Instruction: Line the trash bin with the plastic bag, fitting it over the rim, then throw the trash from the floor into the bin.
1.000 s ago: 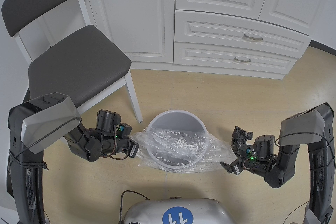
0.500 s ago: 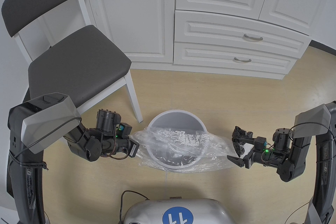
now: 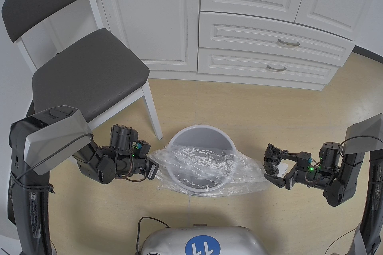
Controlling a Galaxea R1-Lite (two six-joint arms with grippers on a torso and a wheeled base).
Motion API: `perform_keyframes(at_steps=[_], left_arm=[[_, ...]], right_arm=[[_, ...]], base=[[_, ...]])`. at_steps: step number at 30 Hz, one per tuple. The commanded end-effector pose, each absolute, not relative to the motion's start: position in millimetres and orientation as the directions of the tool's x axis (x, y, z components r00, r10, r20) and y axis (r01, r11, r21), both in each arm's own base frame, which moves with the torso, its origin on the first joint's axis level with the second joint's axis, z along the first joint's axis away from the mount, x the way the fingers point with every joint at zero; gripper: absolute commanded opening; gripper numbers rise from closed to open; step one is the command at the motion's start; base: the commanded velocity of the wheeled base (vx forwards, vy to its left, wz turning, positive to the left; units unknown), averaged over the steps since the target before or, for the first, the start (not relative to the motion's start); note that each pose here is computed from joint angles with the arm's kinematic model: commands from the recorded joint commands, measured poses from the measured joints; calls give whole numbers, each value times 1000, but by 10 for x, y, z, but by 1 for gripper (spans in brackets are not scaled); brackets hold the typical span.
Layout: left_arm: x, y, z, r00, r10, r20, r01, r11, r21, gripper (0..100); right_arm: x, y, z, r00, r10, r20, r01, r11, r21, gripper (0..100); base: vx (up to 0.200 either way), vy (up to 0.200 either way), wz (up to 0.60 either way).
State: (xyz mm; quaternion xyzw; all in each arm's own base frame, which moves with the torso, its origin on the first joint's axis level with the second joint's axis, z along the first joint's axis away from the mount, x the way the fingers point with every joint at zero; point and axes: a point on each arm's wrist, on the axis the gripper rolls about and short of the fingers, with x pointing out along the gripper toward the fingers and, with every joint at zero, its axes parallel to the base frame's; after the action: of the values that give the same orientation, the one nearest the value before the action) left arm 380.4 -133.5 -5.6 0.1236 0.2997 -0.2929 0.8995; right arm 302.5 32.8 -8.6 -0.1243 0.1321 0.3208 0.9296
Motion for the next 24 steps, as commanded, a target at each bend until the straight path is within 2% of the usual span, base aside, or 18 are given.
perform_keyframes(at_steps=[1,5,6,7,11,14,21,24], left_arm=[[3802,-1335,-50,649,-453,-610,601,798,47,0],[3802,-1335,-43,650,-454,-609,601,798,48,0],[3802,-1335,-43,650,-454,-609,601,798,48,0],[3802,-1328,-45,651,-453,-609,600,799,48,0],[3805,-1329,-36,652,-455,-607,600,799,47,0],[3802,-1328,-33,652,-455,-607,601,798,48,0],[3786,-1323,-4,654,-455,-604,601,797,50,0],[3787,-1323,-3,655,-455,-603,601,797,51,0]], right_arm=[[2958,480,161,764,588,-265,-640,744,-193,100],[2833,869,376,819,526,-230,-568,800,-193,100],[2833,869,376,819,526,-230,-568,800,-193,100],[2785,1086,457,853,481,-203,-516,838,-177,100],[2737,1440,522,894,419,-159,-443,878,-179,100],[2650,1657,517,901,406,-151,-429,886,-176,100],[2496,1974,341,866,460,-196,-491,856,-160,100],[2458,2120,271,880,432,-198,-464,870,-165,100]], base=[[0,0,0],[0,0,0],[0,0,0],[0,0,0],[0,0,0],[0,0,0],[0,0,0],[0,0,0]])
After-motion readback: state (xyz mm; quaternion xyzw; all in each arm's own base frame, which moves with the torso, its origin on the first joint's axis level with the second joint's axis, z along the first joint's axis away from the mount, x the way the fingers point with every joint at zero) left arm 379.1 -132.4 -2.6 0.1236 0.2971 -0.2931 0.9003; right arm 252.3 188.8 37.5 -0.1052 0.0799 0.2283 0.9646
